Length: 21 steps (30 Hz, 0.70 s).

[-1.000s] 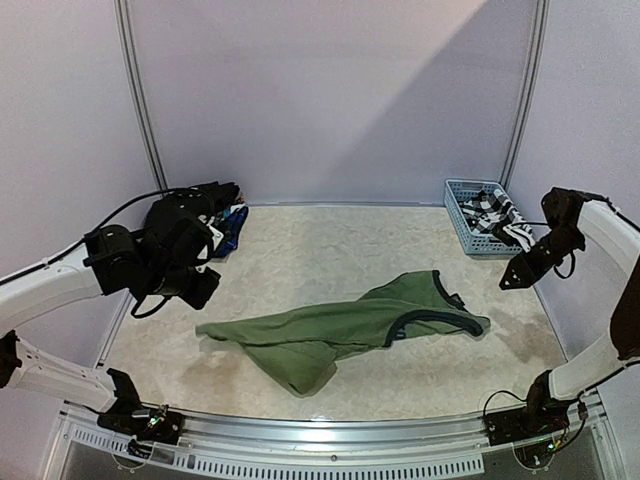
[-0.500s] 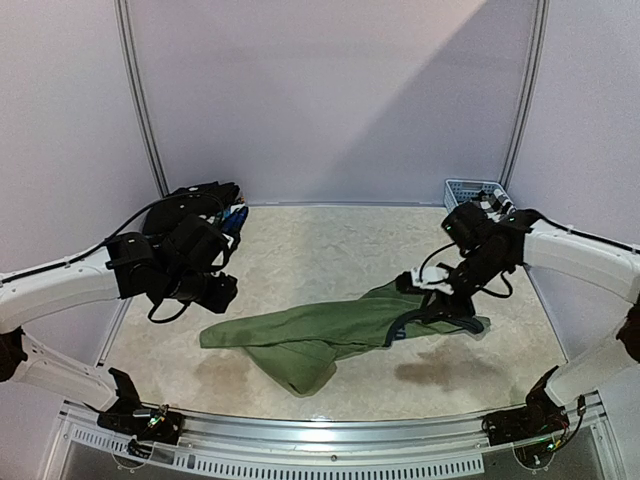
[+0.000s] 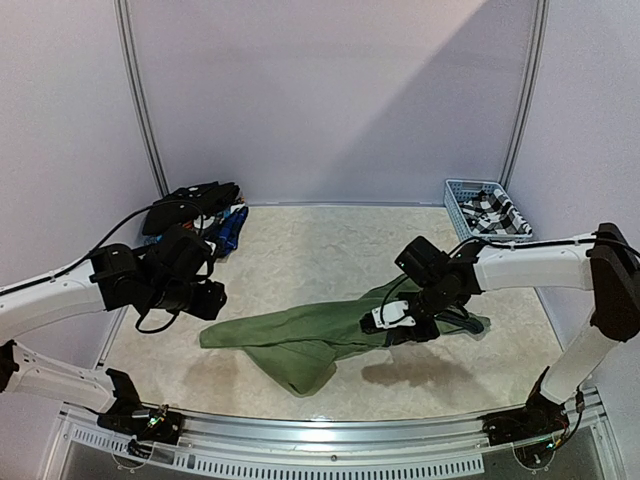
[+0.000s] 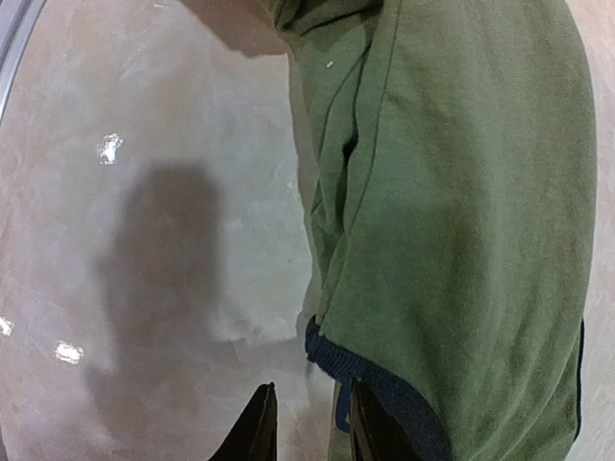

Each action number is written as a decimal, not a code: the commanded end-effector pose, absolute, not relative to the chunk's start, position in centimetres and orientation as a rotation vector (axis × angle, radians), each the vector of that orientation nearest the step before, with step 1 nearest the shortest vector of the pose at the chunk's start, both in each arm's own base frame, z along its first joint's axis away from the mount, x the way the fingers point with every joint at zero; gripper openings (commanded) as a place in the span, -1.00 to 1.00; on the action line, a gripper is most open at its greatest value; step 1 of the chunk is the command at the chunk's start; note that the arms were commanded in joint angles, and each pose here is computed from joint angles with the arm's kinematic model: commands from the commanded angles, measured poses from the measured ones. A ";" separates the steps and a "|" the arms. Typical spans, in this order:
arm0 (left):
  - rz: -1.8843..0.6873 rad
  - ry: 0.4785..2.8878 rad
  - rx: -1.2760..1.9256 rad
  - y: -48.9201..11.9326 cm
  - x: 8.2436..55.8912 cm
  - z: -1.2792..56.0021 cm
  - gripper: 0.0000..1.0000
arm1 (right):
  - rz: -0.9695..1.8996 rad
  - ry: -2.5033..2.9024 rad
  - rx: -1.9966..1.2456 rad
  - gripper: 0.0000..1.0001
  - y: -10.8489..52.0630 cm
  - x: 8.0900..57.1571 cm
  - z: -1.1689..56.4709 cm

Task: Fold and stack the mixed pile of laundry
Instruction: Pick up the crumpled tank top from the center of the board.

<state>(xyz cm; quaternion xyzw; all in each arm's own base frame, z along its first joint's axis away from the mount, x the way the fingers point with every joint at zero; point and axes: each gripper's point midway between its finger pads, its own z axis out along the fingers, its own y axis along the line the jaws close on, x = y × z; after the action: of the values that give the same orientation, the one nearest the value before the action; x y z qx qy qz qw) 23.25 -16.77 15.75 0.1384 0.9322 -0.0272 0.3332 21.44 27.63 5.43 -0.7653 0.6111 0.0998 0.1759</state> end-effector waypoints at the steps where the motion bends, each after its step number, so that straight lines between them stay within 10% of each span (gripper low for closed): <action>1: -0.046 2.450 0.324 -15.8 23.3 15.4 0.02 | 0.262 1.683 -2.203 -0.47 28.6 21.4 3.9; 21: -0.006 2.477 0.328 -14.9 23.4 14.4 0.04 | 0.152 1.711 -2.257 -0.44 28.3 21.9 0.6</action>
<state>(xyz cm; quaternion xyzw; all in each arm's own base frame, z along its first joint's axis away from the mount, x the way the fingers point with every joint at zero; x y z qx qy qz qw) 23.39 -15.67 15.00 0.1267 0.9375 -0.0137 0.3239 22.08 28.66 1.88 -0.7820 0.5971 0.0668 0.1655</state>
